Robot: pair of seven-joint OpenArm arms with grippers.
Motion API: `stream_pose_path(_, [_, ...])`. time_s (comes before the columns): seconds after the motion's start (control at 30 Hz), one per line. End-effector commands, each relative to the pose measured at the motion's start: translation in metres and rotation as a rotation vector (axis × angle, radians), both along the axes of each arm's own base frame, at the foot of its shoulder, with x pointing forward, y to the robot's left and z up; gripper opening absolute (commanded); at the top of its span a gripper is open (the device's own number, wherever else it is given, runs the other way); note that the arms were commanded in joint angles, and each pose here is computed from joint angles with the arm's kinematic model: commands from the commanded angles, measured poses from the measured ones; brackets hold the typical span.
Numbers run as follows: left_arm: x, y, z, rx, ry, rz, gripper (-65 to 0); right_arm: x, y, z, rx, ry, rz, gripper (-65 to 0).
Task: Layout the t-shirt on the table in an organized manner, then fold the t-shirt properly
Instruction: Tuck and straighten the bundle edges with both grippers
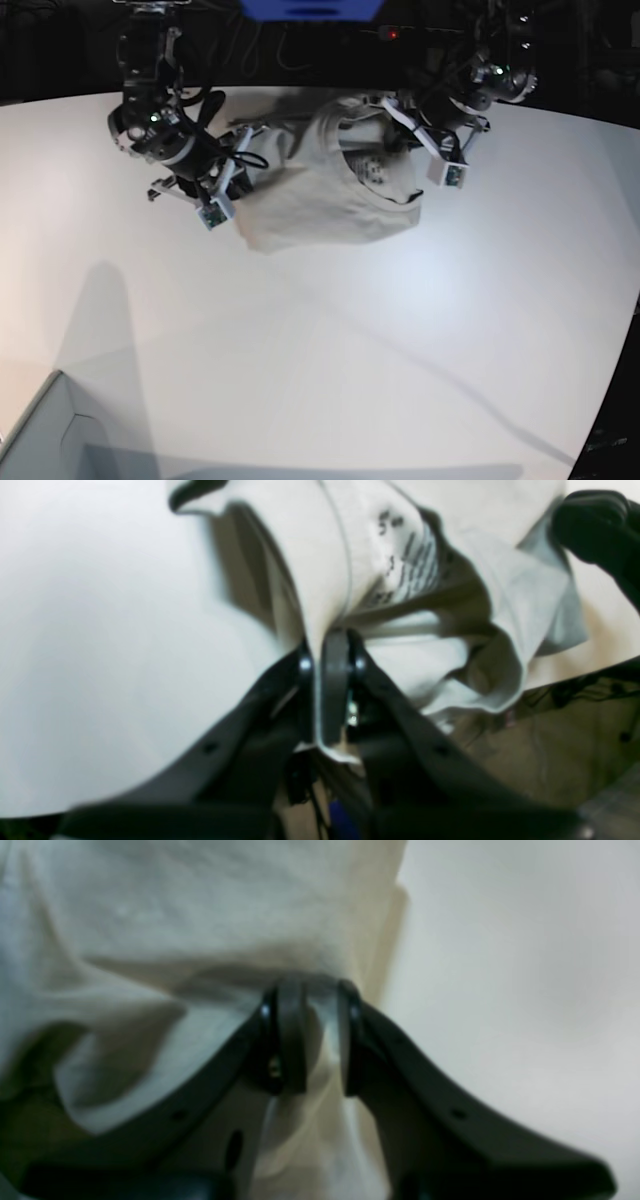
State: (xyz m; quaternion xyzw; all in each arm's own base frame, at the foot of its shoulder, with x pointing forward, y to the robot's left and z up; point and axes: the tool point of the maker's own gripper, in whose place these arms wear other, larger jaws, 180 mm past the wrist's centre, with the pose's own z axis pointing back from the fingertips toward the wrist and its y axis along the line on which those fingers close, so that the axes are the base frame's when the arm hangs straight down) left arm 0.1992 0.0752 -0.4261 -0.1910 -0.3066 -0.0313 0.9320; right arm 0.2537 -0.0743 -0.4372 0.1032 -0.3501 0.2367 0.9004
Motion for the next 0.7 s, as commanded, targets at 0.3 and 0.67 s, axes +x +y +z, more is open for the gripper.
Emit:
stream_pose_path(0.3, [0.011,0.041,0.006,0.05,-0.036,0.082,-65.0,0.009,0.003,0.009,0.021,-0.038,0.003,-55.1])
stream_pose_path(0.67, [0.016,0.065,-0.026,0.082,0.041,0.097,-61.5,0.008,0.003,0.008,0.019,-0.035,0.004,-55.1])
